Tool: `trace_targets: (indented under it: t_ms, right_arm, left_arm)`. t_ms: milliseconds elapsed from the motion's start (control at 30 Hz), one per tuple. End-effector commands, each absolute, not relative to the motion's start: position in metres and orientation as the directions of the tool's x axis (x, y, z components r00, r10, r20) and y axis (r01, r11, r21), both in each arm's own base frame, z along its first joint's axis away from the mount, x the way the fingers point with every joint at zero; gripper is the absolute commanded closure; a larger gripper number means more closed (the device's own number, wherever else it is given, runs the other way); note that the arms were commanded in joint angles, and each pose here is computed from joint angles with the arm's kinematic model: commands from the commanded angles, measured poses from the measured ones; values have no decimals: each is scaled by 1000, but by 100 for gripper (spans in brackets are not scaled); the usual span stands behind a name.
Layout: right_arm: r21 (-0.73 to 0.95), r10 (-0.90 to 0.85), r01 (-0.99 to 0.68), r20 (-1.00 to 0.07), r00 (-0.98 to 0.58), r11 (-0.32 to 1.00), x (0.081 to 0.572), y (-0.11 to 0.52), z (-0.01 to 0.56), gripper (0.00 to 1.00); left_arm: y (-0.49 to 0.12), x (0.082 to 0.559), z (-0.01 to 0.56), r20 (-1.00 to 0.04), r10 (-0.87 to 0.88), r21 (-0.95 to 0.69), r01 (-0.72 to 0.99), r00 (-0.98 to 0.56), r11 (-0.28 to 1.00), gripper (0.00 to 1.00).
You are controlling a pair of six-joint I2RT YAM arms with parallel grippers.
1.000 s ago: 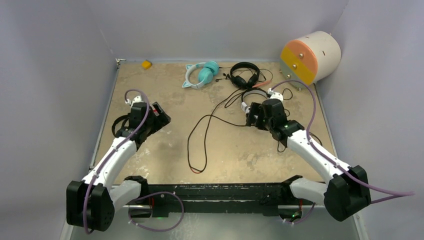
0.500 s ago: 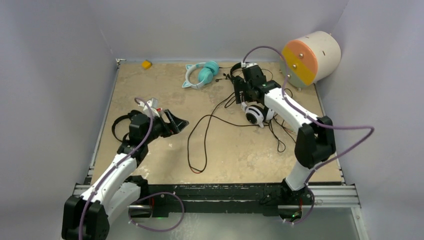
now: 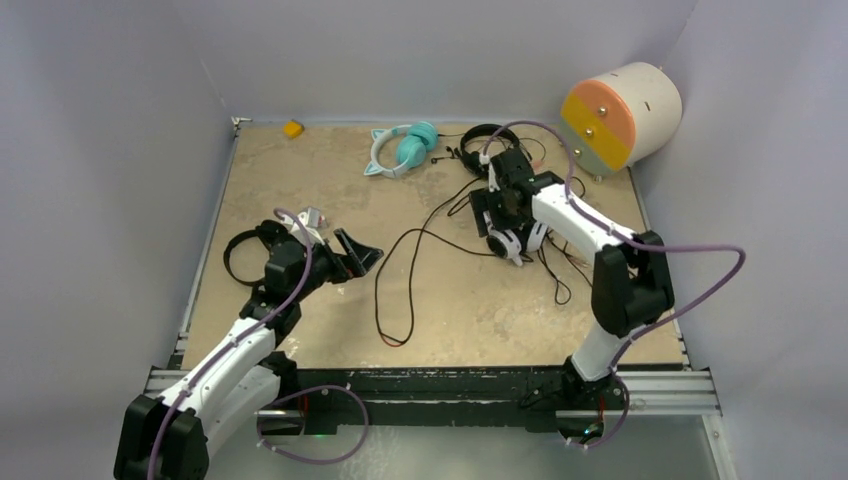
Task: Wrap the headphones
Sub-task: Move the headphones to the center of the board.
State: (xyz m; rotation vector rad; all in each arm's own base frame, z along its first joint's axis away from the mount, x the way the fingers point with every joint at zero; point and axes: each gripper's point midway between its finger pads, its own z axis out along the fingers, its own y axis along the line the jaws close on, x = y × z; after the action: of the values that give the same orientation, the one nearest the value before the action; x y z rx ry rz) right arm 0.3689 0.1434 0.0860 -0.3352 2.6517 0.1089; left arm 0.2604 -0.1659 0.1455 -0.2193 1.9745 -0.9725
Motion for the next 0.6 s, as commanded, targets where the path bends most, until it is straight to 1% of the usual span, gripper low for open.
trace_targets:
  t_ms: [0,100,167,200,267,333,367,400,500,567]
  right_arm:
    - [69,-341,-419,-469,-815,905,311,179,118,17]
    - [161,-427,-531,-427,-797,832,269,204,115,33]
    - [244,-476,-591,-399,-784,769,241,220,115,38]
    - [256,-491,-606,-394,-777,753,232,223,116,38]
    - [282,-503,-630,-410,-761,724,219,226,123,38]
    - [273,-485,-642,-466,-740,717,216,223,138,35]
    - [283,-452,-618,-476,-755,734,214,222,144,34]
    - [255,-419,-596,-507,-753,762,220,217,149,33]
    - [113,-320,-458,-571,-756,882,247,185,154,30]
    - [86,-235,-347,-585,-776,934,260,160,152,29]
  left_arm:
    - [-177,262,162,-667,-506,-718,291,-547,632,0]
    - [-186,263,159,-677,-479,-707,311,-559,635,0]
    - [-187,266,161,-688,-477,-696,311,-547,647,0]
    - [-188,266,162,-692,-476,-693,313,-543,649,0]
    - [-193,267,168,-696,-461,-689,331,-551,645,0]
    - [-204,265,170,-701,-410,-678,369,-583,636,0]
    - [-210,263,168,-704,-377,-671,390,-602,630,0]
    - [-217,260,167,-709,-342,-664,420,-617,619,1]
    - [-238,254,160,-720,-259,-642,476,-644,601,1]
    - [-249,253,153,-725,-217,-620,483,-654,619,1]
